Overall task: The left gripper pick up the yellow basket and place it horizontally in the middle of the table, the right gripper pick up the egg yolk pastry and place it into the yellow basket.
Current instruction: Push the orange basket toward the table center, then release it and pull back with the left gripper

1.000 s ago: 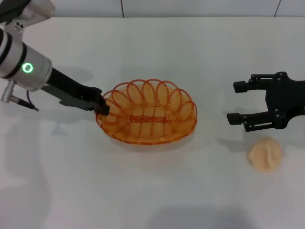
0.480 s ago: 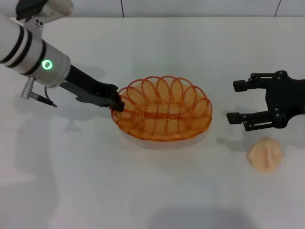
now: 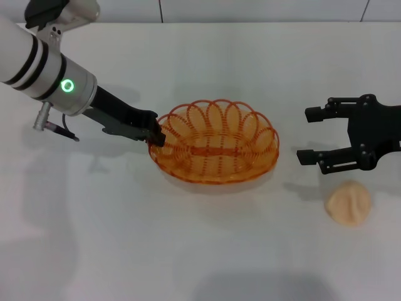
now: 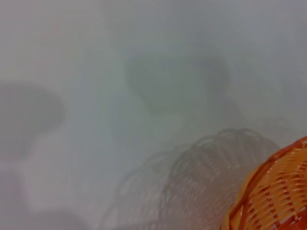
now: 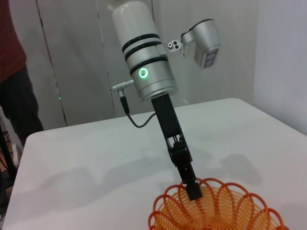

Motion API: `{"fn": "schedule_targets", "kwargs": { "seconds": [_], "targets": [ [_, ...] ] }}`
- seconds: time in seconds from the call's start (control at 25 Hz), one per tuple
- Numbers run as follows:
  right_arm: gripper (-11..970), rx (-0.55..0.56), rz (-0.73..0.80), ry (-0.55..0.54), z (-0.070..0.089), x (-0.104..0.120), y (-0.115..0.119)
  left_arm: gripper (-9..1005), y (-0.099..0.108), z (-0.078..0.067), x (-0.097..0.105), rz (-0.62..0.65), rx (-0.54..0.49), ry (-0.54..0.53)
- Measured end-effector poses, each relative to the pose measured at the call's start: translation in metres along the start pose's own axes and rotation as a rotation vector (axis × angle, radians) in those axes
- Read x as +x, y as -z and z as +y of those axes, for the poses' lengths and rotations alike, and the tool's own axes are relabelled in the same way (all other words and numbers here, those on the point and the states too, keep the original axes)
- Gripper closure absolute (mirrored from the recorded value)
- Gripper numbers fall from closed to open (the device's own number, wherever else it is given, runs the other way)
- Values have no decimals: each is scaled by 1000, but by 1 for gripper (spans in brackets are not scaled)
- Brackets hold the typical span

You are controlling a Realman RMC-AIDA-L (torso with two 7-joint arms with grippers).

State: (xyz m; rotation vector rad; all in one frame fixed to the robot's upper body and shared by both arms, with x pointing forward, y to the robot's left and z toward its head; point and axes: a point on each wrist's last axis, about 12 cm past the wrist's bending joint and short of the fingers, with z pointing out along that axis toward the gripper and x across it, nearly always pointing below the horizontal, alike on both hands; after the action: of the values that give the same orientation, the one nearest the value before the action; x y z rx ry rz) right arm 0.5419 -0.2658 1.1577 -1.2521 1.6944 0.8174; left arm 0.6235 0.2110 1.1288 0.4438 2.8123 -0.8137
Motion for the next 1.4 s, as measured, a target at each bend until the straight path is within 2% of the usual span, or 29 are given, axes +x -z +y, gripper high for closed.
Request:
{"fn": "schedule_targets", "kwargs": {
  "seconds": [0.52, 1.4],
  "targets": [
    [148, -5, -1, 1, 0, 0, 0, 916, -3, 4, 2, 9, -20, 14],
    [154, -14, -12, -1, 1, -1, -1, 914, -12, -3, -2, 4, -10, -1]
  ]
}}
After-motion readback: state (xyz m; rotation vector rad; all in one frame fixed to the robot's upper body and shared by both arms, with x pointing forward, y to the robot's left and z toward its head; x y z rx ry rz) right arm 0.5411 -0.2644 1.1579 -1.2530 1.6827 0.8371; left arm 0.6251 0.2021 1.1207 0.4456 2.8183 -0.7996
